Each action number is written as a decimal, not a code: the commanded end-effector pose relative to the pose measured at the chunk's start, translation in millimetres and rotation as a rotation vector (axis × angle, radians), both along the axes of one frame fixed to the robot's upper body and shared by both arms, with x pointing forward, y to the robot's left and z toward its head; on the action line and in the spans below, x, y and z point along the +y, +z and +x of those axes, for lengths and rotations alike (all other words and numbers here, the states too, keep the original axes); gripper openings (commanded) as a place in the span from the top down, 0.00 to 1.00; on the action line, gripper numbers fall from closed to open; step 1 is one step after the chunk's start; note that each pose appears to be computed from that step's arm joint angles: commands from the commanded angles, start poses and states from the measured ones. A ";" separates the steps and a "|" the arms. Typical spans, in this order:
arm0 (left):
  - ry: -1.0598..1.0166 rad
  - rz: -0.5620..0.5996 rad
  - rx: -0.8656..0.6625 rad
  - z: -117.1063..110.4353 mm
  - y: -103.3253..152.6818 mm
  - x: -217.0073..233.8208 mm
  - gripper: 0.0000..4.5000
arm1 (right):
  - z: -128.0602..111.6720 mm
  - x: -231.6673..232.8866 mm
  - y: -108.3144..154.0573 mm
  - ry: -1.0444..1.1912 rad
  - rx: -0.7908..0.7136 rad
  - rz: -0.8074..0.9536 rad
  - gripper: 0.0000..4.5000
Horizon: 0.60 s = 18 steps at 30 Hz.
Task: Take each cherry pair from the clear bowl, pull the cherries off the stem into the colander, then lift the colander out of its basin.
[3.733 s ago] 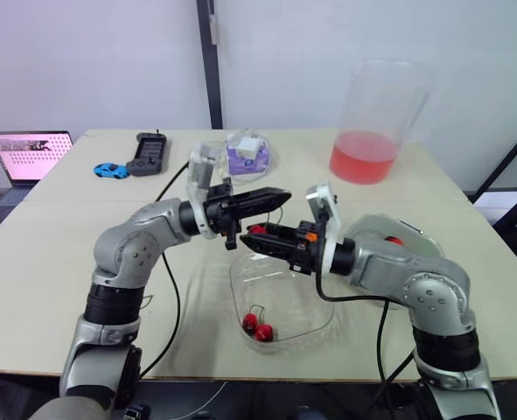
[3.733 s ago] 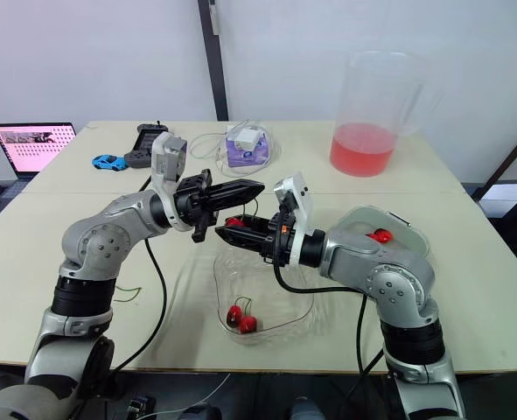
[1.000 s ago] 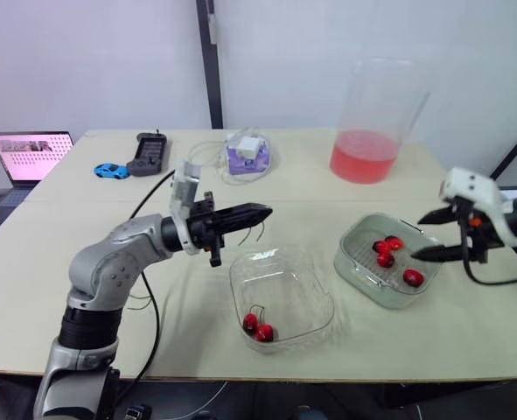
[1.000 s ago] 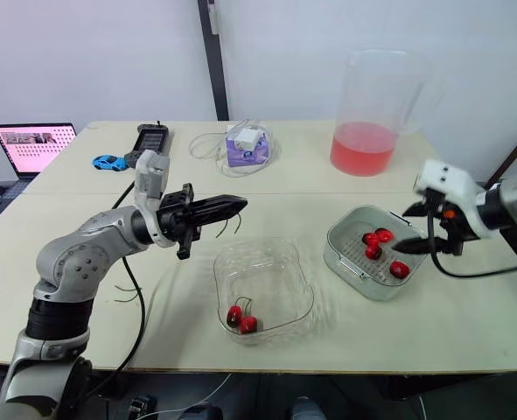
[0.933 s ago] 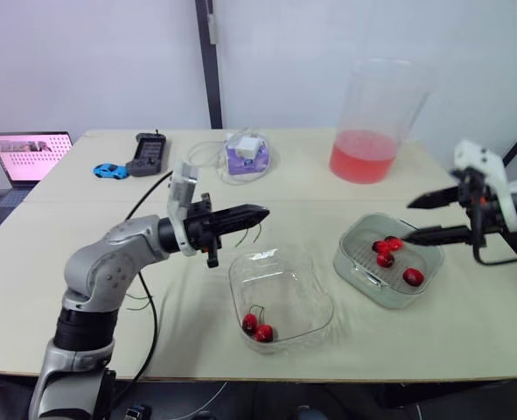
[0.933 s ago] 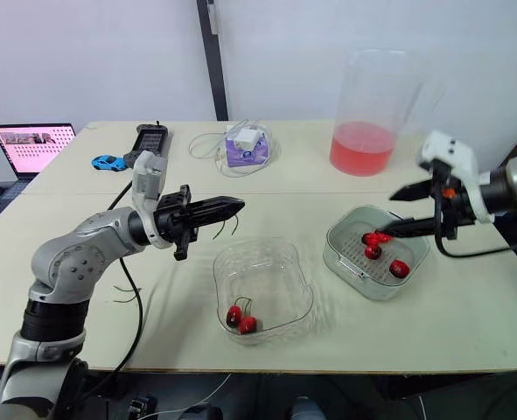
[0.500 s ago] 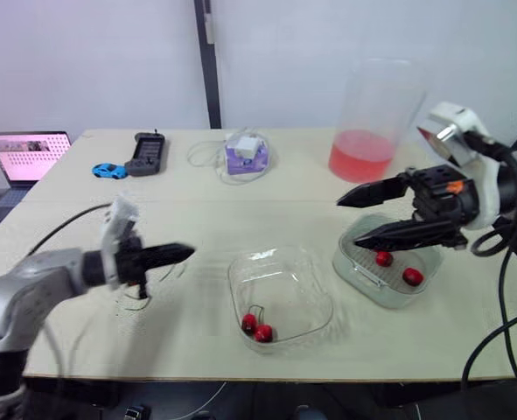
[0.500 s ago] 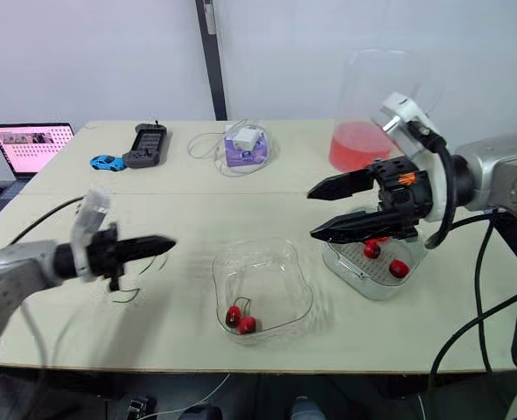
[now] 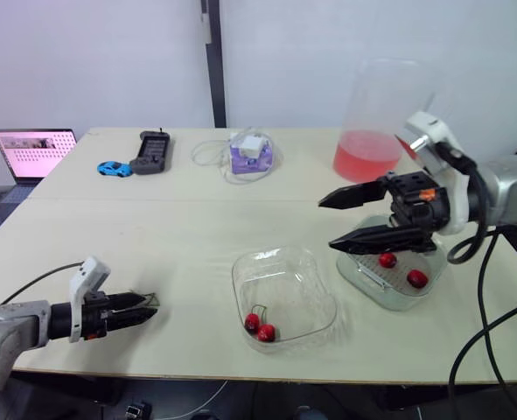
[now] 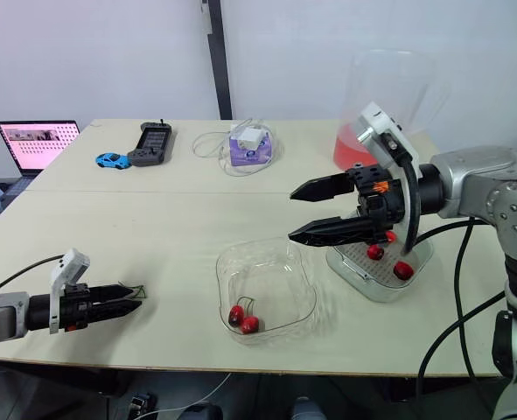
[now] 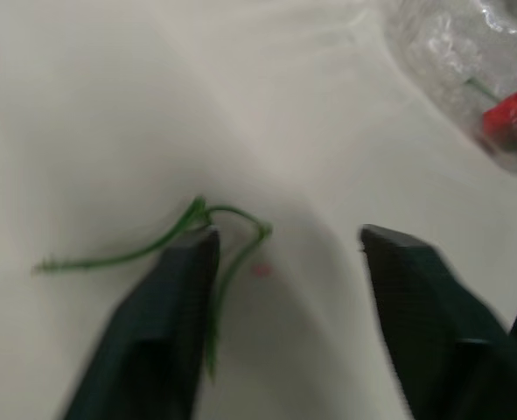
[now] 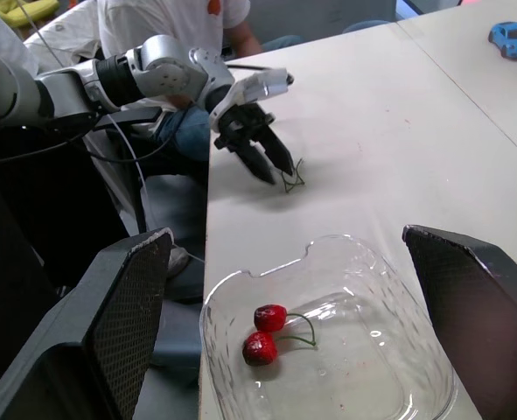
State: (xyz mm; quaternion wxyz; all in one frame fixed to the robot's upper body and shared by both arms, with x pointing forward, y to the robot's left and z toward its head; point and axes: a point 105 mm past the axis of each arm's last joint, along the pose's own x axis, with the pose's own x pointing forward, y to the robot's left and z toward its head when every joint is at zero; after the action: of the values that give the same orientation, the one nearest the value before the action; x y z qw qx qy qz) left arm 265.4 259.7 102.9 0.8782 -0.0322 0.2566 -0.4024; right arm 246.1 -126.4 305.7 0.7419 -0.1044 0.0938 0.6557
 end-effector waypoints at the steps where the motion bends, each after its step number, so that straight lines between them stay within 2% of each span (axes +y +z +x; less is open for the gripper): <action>1: -0.005 0.028 -0.041 3.7 9.8 6.7 0.01 | -9.7 -1.3 11.4 0.010 -0.064 0.013 0.00; 9: -0.004 -0.010 -0.117 9.5 35.3 11.6 0.01 | -14.2 -3.2 9.4 0.002 -0.054 0.010 0.00; 15: -0.073 -0.088 -0.226 8.0 90.3 12.1 0.01 | -16.2 -6.6 7.1 -0.014 -0.038 -0.010 0.00; 18: -0.182 -0.134 -0.297 2.1 117.3 -1.4 0.01 | -16.4 -9.9 4.9 -0.036 -0.034 -0.031 0.00</action>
State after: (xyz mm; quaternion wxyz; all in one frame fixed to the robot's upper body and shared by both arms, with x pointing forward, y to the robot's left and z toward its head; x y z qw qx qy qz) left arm 274.5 267.5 201.4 0.8777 -0.0195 0.1271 -0.4616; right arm 236.3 -135.7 302.6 0.7522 -0.1064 0.1090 0.6411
